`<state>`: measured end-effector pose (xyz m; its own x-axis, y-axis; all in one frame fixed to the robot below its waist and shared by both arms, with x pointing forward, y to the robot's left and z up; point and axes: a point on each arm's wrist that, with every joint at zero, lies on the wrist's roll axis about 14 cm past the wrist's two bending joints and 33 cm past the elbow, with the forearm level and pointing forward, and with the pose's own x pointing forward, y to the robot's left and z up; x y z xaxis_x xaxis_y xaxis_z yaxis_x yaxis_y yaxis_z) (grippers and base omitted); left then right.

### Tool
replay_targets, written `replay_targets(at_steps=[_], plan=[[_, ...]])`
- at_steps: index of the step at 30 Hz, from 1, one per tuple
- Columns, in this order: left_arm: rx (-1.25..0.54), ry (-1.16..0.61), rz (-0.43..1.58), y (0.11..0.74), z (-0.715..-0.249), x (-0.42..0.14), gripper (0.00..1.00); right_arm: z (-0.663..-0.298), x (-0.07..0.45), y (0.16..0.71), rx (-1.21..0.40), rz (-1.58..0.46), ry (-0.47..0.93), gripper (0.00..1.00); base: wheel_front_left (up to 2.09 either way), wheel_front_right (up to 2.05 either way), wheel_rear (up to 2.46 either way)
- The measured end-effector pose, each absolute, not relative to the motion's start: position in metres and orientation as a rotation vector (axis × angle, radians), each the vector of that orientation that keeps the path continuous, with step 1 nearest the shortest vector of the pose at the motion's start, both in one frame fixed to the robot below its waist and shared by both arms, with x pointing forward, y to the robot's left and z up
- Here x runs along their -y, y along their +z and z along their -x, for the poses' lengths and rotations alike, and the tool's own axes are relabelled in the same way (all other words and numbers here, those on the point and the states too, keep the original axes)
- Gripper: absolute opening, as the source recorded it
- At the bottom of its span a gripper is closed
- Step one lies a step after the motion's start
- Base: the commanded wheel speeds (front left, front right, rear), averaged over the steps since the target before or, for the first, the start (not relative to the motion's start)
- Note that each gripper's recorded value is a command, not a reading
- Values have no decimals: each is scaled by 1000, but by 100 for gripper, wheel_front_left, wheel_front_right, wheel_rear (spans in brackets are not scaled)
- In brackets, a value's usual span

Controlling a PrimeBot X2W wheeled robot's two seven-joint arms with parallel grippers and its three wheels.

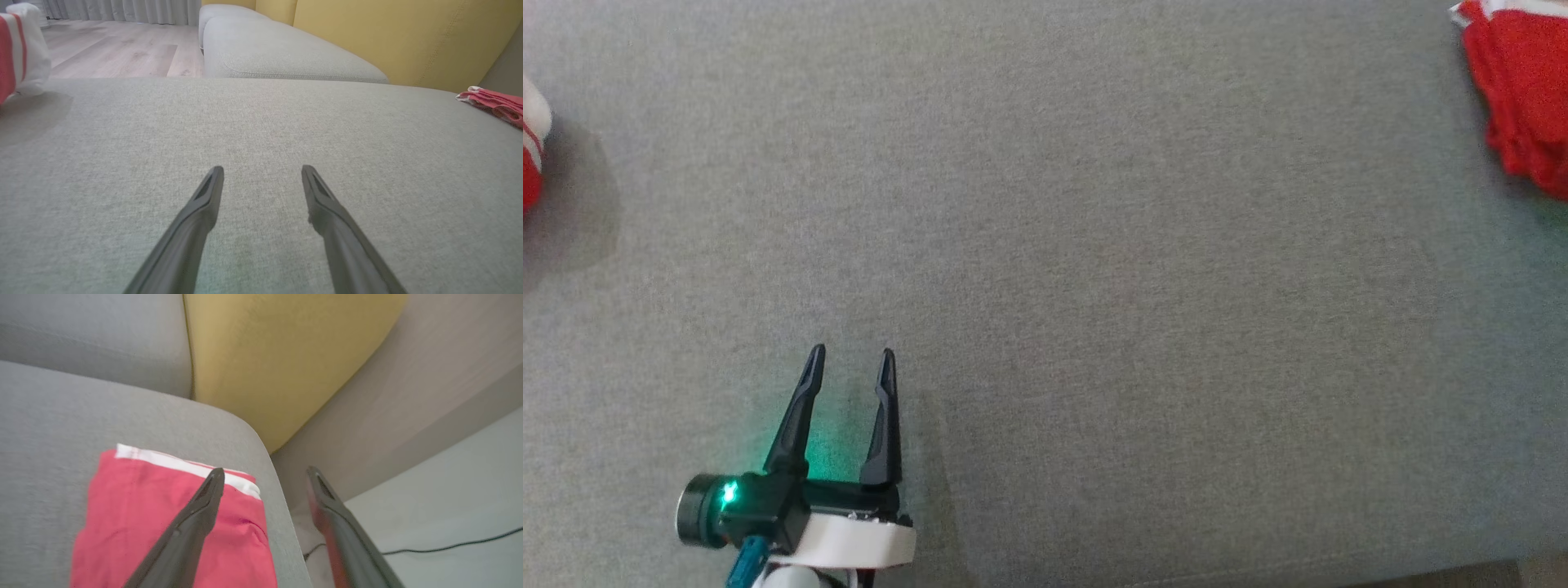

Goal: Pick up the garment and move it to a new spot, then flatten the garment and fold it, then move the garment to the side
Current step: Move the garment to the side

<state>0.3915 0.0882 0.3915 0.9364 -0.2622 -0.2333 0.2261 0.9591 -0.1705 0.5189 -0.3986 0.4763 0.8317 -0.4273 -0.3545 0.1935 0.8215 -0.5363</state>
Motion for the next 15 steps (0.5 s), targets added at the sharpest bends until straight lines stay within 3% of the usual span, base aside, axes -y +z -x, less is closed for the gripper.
replay_targets(at_steps=[7, 15], plan=[[-204, -220, 152, 412, -390, -96, 100, -519, 357, 514, -253, 464, -258, 100, 0, 0, 0], [-155, -133, 159, 435, -363, -122, 100, -465, 295, 532, -24, 316, -154, 100, 0, 0, 0]])
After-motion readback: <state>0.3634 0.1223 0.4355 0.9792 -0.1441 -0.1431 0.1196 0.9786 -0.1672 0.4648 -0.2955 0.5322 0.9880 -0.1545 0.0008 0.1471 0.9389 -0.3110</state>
